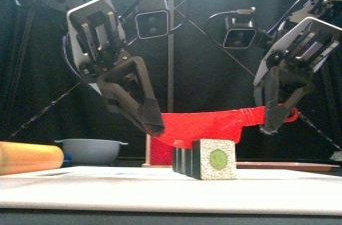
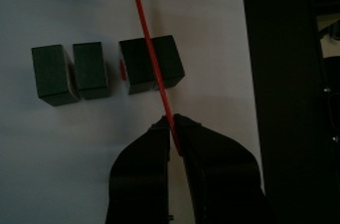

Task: Place sushi on board then cut the sushi with the knife then place the pieces on the plate
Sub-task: Cut the sushi into 4 pieces

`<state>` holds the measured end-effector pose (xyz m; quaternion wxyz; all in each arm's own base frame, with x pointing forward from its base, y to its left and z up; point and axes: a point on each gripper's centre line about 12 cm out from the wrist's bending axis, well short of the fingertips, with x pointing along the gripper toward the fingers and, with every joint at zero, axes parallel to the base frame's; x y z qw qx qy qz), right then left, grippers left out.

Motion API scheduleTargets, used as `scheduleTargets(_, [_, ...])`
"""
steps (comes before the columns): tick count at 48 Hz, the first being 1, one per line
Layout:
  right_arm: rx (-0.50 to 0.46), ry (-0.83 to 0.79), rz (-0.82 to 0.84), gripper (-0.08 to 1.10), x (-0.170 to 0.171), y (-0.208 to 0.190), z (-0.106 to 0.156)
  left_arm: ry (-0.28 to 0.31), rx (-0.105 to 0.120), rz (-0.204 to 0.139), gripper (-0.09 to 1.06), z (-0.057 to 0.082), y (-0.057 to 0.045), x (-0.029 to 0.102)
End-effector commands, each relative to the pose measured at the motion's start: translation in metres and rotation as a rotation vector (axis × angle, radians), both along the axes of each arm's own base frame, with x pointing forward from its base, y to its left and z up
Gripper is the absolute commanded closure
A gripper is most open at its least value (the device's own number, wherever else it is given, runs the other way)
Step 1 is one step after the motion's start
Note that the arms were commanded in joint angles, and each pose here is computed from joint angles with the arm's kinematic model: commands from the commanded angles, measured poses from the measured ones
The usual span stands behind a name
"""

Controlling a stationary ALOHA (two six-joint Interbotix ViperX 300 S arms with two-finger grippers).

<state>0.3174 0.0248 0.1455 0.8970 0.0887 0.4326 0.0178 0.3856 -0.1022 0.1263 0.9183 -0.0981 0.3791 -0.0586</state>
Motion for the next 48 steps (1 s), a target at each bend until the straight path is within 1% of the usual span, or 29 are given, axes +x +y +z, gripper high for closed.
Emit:
scheduleTargets(1, [0.008, -0.051, -0.055, 0.88, 0.005, -0.014, 0.015, -0.042, -0.008, -0.027, 0.5, 0.013, -0.012, 0.004])
scheduleTargets(12, [0.024, -0.02, -0.056, 0.88, 0.001, -0.01, 0.007, -0.031, -0.007, -0.028, 0.5, 0.009, -0.013, 0.004])
scheduleTargets(15, [0.029, -0.007, -0.056, 0.88, 0.0, -0.009, 0.003, -0.022, -0.005, -0.025, 0.5, 0.006, -0.012, 0.004])
scheduleTargets(23, [0.047, 0.028, -0.05, 0.88, -0.003, 0.0, -0.008, 0.001, -0.003, -0.031, 0.5, -0.004, -0.016, 0.004])
scheduleTargets(28, [0.056, 0.044, -0.049, 0.88, -0.003, 0.003, -0.012, 0.009, -0.003, -0.032, 0.5, -0.008, -0.018, 0.004])
scheduleTargets(40, [0.062, 0.068, -0.039, 0.88, -0.003, 0.009, -0.019, 0.016, -0.01, -0.027, 0.5, -0.009, -0.019, 0.003])
scheduleTargets(48, [0.06, 0.076, -0.039, 0.88, -0.002, 0.01, -0.023, 0.042, -0.008, -0.03, 0.5, -0.015, -0.019, 0.001])
